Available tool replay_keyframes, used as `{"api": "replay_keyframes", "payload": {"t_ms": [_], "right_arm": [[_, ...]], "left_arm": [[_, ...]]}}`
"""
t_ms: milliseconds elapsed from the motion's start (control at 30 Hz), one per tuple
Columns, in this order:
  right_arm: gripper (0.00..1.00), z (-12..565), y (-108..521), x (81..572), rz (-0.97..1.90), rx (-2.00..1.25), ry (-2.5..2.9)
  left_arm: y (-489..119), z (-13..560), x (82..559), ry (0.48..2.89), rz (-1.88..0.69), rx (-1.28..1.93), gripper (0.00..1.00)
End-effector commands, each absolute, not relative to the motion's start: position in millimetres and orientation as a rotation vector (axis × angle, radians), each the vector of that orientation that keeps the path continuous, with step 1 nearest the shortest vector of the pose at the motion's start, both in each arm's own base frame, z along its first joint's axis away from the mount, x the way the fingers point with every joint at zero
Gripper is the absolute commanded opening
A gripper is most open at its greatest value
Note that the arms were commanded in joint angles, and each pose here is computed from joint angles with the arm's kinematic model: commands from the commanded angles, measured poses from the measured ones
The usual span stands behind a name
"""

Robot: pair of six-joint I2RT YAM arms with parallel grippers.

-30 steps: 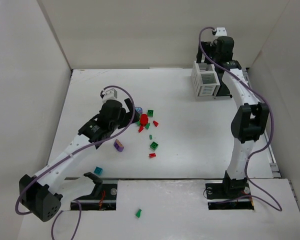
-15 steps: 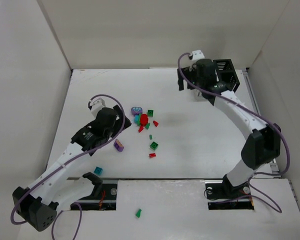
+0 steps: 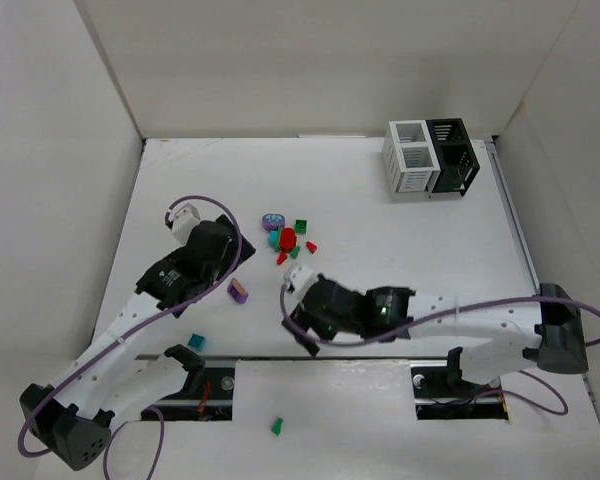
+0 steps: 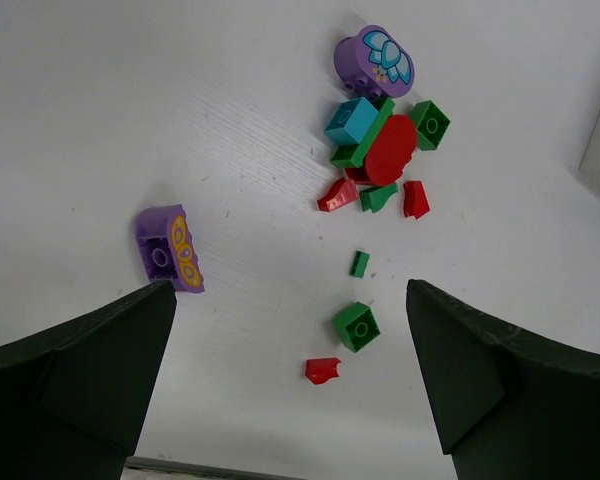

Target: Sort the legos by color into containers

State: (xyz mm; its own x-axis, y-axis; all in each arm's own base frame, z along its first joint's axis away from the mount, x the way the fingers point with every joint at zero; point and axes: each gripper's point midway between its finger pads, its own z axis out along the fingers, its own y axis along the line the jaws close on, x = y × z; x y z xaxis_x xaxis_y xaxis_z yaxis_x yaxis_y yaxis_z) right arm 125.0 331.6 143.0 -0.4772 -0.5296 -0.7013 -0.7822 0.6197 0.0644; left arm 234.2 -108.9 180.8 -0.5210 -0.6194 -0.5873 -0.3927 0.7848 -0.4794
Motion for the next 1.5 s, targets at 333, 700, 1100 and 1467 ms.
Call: {"api": "replay_keyframes", "payload": {"t_ms": [333, 700, 1100, 1467], "right_arm": [[0.93, 74, 384, -91, 0.54, -1.93, 1.601], [0.84, 65, 424, -90, 0.465, -1.955, 1.329], [0.55, 59, 433, -100, 0.504, -2.004, 1.26], [0.53, 33, 421, -100, 0.475, -2.083, 1.247]], "left_arm": [[-111, 171, 218, 2.222, -0.42, -0.65, 1.0], [-110, 176, 208, 2.197, -0.48, -0.615, 1.0], [-110, 180, 205, 2.197, -0.49, -0.6, 1.0], [-109, 186, 211, 2.189, -0.465, -0.587, 1.0]]}}
